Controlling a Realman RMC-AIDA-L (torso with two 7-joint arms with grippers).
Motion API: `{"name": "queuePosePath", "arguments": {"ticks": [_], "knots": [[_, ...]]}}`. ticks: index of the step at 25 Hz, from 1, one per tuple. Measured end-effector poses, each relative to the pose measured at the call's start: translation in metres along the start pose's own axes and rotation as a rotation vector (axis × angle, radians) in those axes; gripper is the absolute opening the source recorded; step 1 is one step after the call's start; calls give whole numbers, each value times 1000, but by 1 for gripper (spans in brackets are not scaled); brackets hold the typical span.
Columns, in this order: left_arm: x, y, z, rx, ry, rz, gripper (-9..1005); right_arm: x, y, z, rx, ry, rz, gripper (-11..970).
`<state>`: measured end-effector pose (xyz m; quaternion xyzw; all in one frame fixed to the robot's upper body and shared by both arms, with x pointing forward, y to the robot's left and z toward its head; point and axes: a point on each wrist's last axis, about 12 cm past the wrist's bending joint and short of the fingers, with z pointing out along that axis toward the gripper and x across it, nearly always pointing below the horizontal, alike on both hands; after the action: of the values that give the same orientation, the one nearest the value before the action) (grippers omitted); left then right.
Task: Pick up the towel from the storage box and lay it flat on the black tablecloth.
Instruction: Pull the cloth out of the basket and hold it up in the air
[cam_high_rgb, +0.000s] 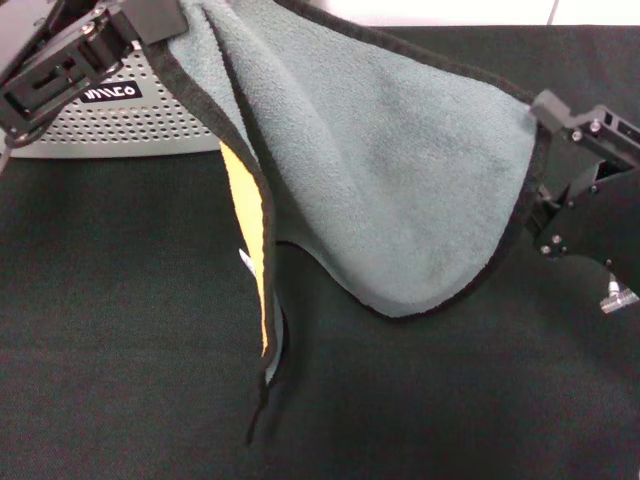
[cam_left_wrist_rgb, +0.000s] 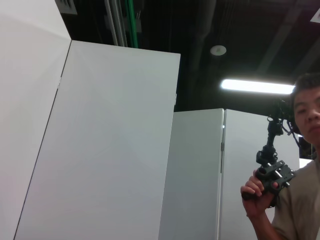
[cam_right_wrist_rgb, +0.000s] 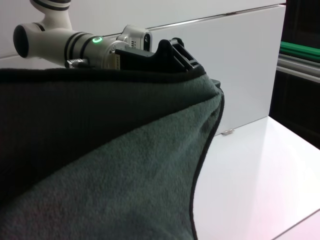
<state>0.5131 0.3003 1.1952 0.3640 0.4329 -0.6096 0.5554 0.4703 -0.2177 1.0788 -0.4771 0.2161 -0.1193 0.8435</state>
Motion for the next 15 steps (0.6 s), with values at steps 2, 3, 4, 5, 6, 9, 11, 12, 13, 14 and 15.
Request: {"name": "queuePosePath", "arguments": {"ticks": [2,3,4,5,6,9,11,12,13,14,15], "knots": [[0,0,0,0,0,0,77,2,-2,1,14,12,-5,375],[0,0,0,0,-1,0,78,3,-3,2,23,19,-6,375],[0,0,0,0,-1,-1,78,3,-4,2,30,24,-8,374],[0,0,0,0,-1,-1,78,4,-4,2,35,26,-8,374],[1,0,0,-1,-1,-1,78,4,-5,3,41,25,-9,374],[1,-1,-1,-4,-2,1,79,4,-6,6,49,18,-11,373],[1,-1,-1,-5,-3,5,80,5,-7,8,55,18,-11,372],[2,-1,-1,-5,-3,6,80,6,-7,9,61,21,-11,372],[2,-1,-1,-5,-3,7,80,7,-8,9,65,24,-11,371],[2,-2,-1,-6,-3,7,80,7,-8,10,70,27,-11,371],[2,-2,-2,-7,-4,6,81,8,-9,10,74,30,-11,366]]}}
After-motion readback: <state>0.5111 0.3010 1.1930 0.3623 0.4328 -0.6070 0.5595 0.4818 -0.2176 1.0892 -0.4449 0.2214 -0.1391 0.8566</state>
